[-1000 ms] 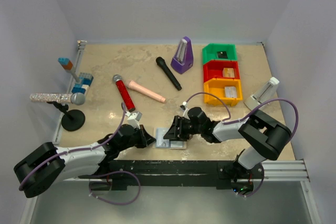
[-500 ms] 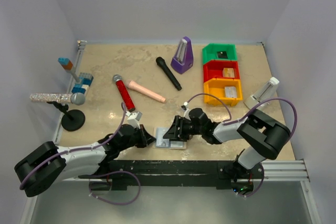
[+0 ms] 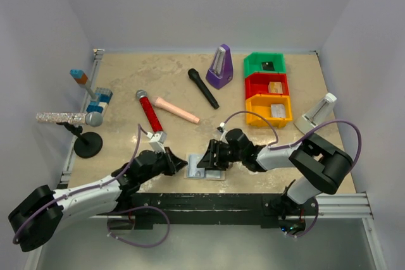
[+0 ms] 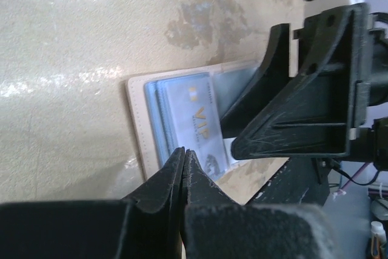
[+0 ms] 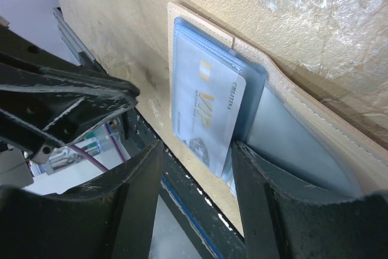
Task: Take the credit cards out of the card holder
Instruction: Remove the credit card from the card holder.
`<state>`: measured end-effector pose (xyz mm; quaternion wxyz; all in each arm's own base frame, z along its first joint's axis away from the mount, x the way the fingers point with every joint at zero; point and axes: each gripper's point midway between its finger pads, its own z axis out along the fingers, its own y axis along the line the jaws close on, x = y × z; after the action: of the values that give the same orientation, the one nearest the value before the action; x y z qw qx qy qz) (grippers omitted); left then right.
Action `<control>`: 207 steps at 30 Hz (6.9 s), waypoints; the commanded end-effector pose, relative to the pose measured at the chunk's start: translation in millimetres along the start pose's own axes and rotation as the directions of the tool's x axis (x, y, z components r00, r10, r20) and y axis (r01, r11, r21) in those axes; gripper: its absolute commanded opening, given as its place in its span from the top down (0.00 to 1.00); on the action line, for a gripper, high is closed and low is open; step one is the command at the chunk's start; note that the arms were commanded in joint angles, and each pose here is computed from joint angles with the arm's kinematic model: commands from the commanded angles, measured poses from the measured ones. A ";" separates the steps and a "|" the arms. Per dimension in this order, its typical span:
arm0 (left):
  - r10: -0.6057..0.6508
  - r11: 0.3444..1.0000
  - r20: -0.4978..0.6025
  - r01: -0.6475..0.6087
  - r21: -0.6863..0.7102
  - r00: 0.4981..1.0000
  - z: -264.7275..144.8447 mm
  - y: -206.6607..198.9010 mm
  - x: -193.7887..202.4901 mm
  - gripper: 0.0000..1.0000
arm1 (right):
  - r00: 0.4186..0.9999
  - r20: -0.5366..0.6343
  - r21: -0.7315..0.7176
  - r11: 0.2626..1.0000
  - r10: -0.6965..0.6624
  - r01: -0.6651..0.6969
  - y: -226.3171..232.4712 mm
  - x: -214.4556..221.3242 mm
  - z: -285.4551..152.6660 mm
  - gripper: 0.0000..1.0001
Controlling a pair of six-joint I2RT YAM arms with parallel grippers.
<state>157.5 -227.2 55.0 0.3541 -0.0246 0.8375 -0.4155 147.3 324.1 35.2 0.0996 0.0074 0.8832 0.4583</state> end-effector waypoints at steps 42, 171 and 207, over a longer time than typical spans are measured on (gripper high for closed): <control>-0.001 0.995 -0.040 0.005 0.097 0.999 16.4 -19.0 7.1 1.00 | 0.984 -0.086 0.123 0.978 -0.158 0.168 -5.6 -1.5 -3.0 0.45; -0.038 0.991 -0.137 0.019 -0.131 0.990 -1.3 61.6 61.3 1.00 | 0.986 0.148 -0.243 0.963 -0.080 0.115 39.3 -16.3 -11.9 0.45; -0.062 0.997 -0.159 0.053 -0.064 0.985 0.9 45.9 66.8 1.00 | 0.991 0.126 -0.249 0.965 -0.050 0.080 37.2 -20.0 -4.7 0.66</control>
<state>163.4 -257.8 29.1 0.3236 -0.0394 0.8384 -0.4368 154.3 324.0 37.4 0.1387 0.0194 0.8428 0.5197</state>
